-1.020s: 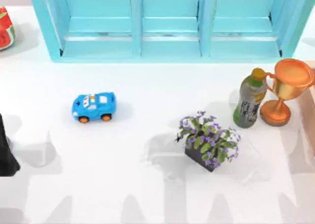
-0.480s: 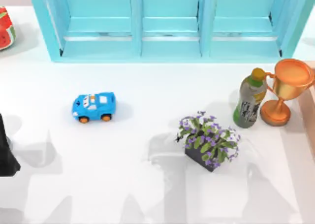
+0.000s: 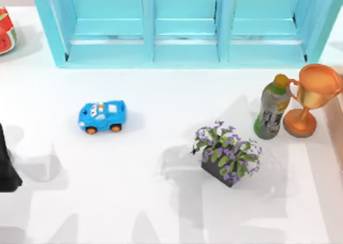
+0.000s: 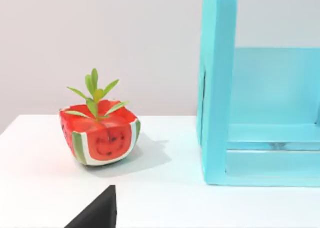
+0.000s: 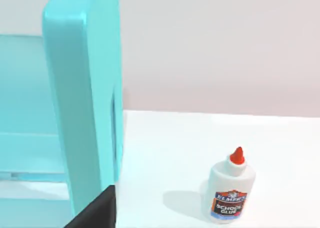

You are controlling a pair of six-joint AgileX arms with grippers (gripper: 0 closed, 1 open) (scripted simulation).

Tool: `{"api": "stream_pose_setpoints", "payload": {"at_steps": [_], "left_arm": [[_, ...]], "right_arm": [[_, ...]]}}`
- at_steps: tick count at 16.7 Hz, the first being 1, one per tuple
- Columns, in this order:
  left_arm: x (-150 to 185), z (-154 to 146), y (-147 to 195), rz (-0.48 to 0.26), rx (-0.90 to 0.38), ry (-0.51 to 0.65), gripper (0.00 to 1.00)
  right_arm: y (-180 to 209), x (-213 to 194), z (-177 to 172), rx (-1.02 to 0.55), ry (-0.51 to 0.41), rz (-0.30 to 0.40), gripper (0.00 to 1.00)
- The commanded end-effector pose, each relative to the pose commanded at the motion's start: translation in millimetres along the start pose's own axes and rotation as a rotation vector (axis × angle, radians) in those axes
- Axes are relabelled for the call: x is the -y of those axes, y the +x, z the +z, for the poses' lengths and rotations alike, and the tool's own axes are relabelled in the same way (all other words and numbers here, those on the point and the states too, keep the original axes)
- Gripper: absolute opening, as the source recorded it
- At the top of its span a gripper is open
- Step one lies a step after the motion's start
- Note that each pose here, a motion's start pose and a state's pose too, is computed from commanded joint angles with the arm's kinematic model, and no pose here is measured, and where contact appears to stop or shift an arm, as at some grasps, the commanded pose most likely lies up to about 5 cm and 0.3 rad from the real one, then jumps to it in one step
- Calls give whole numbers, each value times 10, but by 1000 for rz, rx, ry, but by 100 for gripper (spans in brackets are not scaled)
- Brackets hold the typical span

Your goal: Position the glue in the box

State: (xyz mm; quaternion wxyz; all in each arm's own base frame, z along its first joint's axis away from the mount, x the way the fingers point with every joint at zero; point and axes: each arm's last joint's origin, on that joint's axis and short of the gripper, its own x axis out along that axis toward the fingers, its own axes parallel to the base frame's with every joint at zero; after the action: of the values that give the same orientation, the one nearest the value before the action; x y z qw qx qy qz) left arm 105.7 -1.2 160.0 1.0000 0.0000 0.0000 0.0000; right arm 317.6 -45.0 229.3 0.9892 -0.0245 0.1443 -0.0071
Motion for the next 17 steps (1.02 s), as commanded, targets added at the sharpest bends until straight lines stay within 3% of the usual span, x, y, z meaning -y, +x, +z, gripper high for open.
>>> {"api": "stream_pose_setpoints", "payload": {"at_steps": [4,8,11,17], "left_arm": [[0,0,0,0,0,0,100],[0,0,0,0,0,0,100],[0,0,0,0,0,0,100],[0,0,0,0,0,0,100]], "right_arm": [[766,180,-346,-101,11,3,100],[1238,300,-770,-180,25,6,100],[1358,324,-941,-212,31,9,100],[1357,302,-932,-212,31,14,100]]}}
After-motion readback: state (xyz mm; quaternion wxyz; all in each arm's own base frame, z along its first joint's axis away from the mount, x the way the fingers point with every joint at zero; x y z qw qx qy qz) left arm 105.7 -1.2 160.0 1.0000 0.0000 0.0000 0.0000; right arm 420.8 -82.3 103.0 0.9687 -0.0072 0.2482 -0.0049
